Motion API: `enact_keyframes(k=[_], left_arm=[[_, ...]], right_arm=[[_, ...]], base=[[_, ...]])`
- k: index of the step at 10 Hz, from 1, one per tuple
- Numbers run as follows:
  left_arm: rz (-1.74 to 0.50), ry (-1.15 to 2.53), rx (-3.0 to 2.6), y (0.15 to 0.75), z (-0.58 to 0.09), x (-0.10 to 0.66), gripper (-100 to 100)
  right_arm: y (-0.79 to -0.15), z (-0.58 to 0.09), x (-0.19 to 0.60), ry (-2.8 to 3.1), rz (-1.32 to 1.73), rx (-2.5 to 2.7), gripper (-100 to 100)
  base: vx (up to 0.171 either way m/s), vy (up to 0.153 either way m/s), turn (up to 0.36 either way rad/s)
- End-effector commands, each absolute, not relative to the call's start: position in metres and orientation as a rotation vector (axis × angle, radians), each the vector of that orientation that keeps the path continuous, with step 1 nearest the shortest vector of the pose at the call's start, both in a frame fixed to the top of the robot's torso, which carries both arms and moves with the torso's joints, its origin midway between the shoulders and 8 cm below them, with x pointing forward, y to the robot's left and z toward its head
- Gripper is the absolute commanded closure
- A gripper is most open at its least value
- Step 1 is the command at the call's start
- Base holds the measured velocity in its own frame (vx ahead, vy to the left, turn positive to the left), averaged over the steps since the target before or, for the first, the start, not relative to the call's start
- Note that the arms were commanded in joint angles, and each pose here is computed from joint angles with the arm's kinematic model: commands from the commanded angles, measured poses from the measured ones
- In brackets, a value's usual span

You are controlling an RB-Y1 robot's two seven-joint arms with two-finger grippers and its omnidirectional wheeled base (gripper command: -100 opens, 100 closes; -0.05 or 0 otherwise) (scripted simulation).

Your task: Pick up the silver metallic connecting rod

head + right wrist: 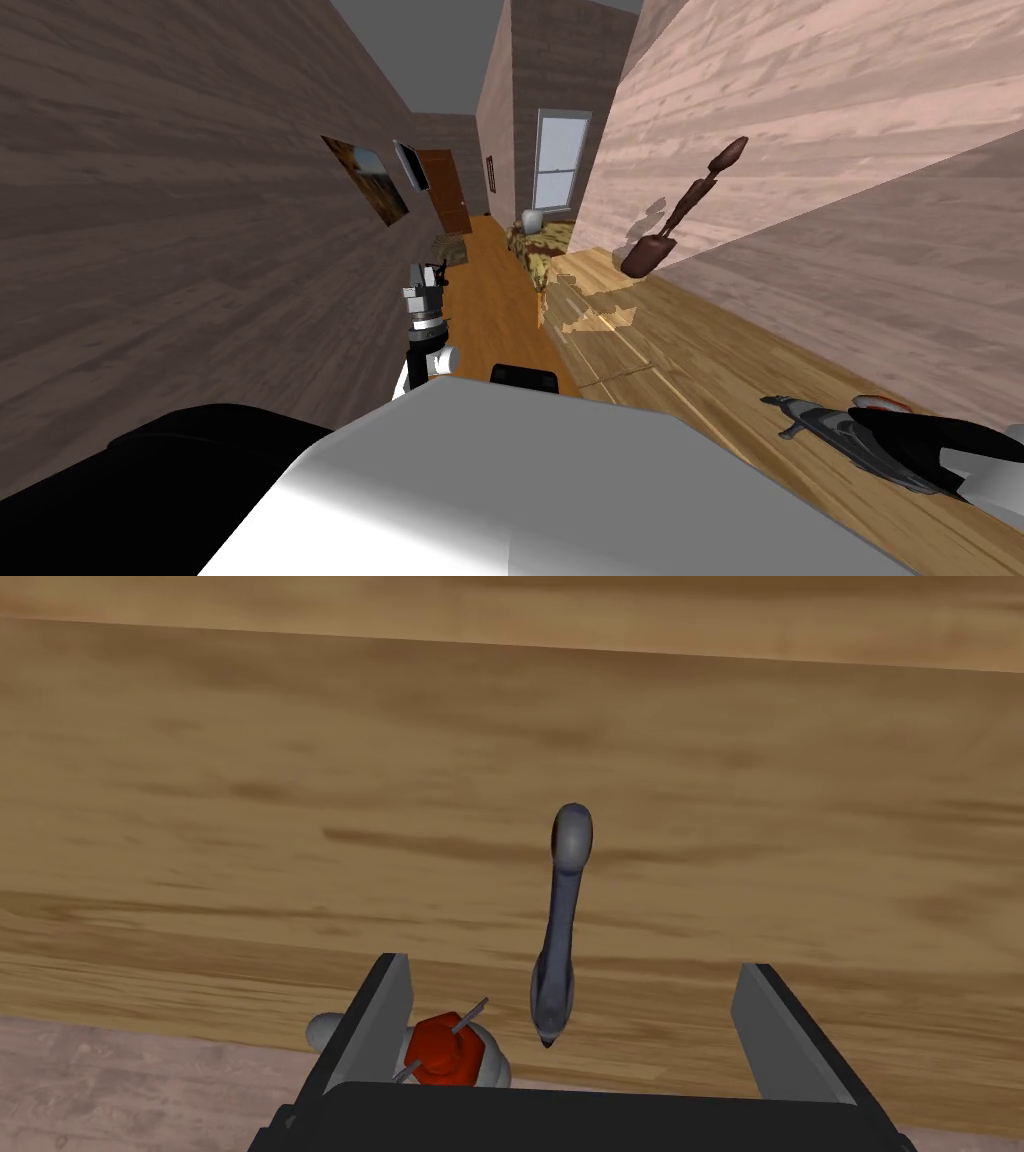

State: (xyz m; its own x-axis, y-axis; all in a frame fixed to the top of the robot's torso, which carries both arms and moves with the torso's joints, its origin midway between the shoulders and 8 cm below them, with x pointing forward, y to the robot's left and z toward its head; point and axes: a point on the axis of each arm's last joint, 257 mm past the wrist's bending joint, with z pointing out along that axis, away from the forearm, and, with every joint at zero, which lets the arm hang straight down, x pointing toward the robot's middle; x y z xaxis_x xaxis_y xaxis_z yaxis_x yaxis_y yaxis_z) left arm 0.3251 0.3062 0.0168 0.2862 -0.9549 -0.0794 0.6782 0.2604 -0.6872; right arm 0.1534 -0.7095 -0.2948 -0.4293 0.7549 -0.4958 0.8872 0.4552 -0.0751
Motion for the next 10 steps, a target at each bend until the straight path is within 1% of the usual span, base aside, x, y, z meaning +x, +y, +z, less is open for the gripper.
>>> enact_keyframes(k=[1, 2, 5, 6, 7, 10], left_arm=[[-1.183, 0.548, -0.601, 0.306, 0.017, 0.325, 0], [-1.184, 0.548, -0.601, 0.306, 0.017, 0.325, 0], [-1.184, 0.548, -0.601, 0.306, 0.017, 0.325, 0], [-1.184, 0.548, -0.601, 0.306, 0.017, 0.325, 0], [-1.183, 0.548, -0.601, 0.306, 0.017, 0.325, 0], [-1.183, 0.548, -0.601, 0.306, 0.017, 0.325, 0]], right_arm=[[-0.715, -0.298, 0.146, 2.299, -0.469, 1.417, -100], [-0.719, -0.301, 0.138, 2.280, -0.477, 1.449, -100], [-0.733, -0.310, 0.113, 2.221, -0.502, 1.545, -100], [-0.730, -0.308, 0.119, 2.237, -0.496, 1.522, -100], [-0.730, -0.308, 0.118, 2.232, -0.497, 1.527, 100], [-0.730, -0.308, 0.118, 2.234, -0.498, 1.526, 100]], base=[[-0.041, -0.008, 0.165], [-0.091, -0.012, 0.331], [-0.139, -0.013, 0.280], [-0.056, -0.003, 0.060], [-0.010, -0.001, -0.014], [-0.002, -0.001, -0.005]])
